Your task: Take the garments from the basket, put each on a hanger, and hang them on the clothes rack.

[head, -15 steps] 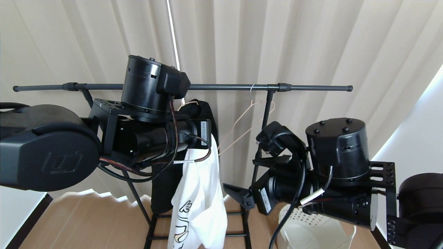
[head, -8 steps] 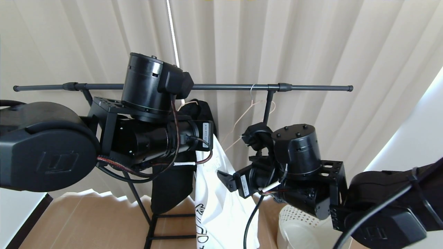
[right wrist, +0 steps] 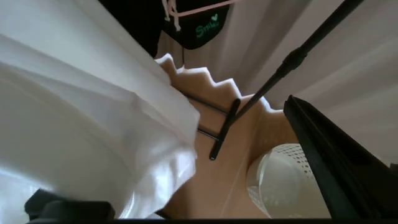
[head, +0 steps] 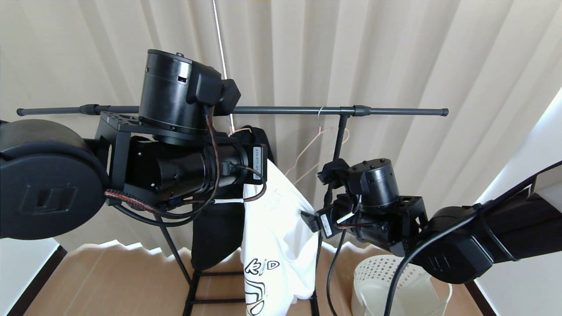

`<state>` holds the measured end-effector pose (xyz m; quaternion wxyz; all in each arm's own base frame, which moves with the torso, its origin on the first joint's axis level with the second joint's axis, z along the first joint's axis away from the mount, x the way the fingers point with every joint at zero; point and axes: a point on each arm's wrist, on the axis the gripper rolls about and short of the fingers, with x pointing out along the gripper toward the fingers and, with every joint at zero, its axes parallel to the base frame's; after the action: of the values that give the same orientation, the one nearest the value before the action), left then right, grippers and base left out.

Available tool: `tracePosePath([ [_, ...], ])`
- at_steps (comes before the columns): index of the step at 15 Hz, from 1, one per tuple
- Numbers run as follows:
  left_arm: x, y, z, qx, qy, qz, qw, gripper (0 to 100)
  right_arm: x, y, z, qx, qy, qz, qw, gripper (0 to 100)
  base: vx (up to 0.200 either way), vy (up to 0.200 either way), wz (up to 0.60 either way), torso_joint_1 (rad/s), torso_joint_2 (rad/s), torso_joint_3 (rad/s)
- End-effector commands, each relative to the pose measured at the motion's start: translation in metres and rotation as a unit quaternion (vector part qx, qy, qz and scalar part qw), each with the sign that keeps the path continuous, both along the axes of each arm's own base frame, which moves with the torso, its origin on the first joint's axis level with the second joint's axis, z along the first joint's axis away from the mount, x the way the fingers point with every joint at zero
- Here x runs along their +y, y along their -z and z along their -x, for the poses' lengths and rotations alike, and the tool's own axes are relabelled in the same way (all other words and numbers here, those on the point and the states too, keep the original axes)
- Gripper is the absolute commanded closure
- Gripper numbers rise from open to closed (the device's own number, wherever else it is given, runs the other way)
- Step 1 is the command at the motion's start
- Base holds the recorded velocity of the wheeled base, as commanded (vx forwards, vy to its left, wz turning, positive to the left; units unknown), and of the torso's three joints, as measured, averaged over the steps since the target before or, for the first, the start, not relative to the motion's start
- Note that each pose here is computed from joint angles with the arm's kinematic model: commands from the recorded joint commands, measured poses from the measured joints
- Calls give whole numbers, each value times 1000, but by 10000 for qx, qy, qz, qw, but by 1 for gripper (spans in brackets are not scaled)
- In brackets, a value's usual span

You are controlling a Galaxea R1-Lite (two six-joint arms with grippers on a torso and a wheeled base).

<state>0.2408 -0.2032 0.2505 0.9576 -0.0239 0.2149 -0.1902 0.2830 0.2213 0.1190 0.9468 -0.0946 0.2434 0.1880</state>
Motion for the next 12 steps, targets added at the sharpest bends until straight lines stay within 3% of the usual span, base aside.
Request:
tracePosePath([
  [1,1,-1,1,-17,-6,18,10000,100,-8,0,-2,-4,73,69,9999,0,0,0,0,0,0,0],
  [8,7,-1,-4,-12,-129,13,9999,100,-25,-2,2,-96,-15,472,9988,0,0,0,0,0,0,0],
  [9,7,-1,-4,-12,-129,13,9999,100,-25,-1,1,-91,-9,480,9988,100,0,0,0,0,0,0],
  [12,8,1,-6,12,-160,-7,9999,100,-27,-9,-1,-201,54,397,9990,100,0,0,0,0,0,0],
])
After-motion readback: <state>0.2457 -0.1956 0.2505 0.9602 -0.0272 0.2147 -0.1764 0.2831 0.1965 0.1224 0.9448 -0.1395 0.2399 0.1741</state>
